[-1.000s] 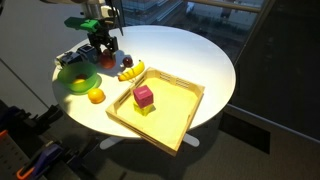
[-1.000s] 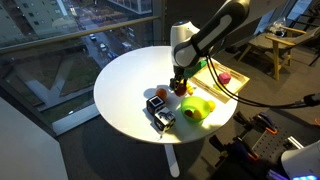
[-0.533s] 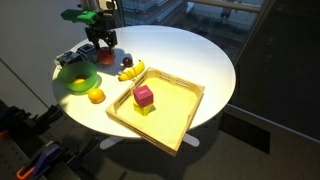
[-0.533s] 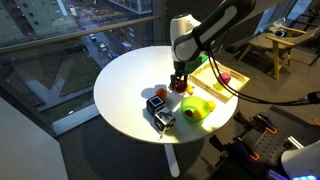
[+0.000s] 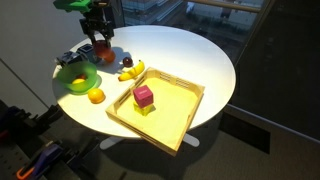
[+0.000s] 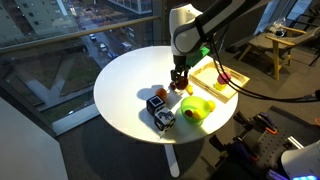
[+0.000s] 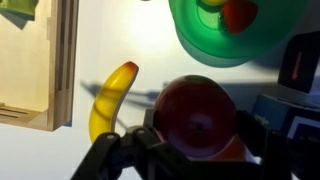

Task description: Put the apple in the green bowl

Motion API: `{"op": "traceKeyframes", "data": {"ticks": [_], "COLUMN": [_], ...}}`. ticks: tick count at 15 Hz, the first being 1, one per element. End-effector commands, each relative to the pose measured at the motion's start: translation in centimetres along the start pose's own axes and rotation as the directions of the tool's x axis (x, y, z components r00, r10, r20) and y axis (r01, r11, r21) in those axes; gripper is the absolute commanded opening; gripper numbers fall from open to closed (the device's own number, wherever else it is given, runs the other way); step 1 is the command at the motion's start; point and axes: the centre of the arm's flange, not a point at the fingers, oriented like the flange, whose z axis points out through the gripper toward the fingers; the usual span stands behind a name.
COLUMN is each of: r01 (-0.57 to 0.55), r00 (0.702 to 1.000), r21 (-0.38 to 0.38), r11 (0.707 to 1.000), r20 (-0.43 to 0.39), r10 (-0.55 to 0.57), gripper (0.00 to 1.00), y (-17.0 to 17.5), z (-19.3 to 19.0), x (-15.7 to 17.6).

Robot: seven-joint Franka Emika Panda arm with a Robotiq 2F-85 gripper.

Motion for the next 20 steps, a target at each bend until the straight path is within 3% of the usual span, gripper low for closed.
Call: {"op": "traceKeyframes", "data": {"ticks": [1,7,20], "r01": [0.049,0.109,0.232], "r00": [0.999,0.994,0.970], "r21": [-0.014,-0.008,-0.011], "r11": [0.999,0.994,0.973], "r20": [0.014,0.024,0.070], "r10": [-0.048,-0.109,-0.231], "gripper": [0.56,0.56,0.56], "y": [-0.4,-1.4,-4.3], "z": [-2.7,-4.2,-3.6], "x": [-1.5,-3.3,-9.7]}}
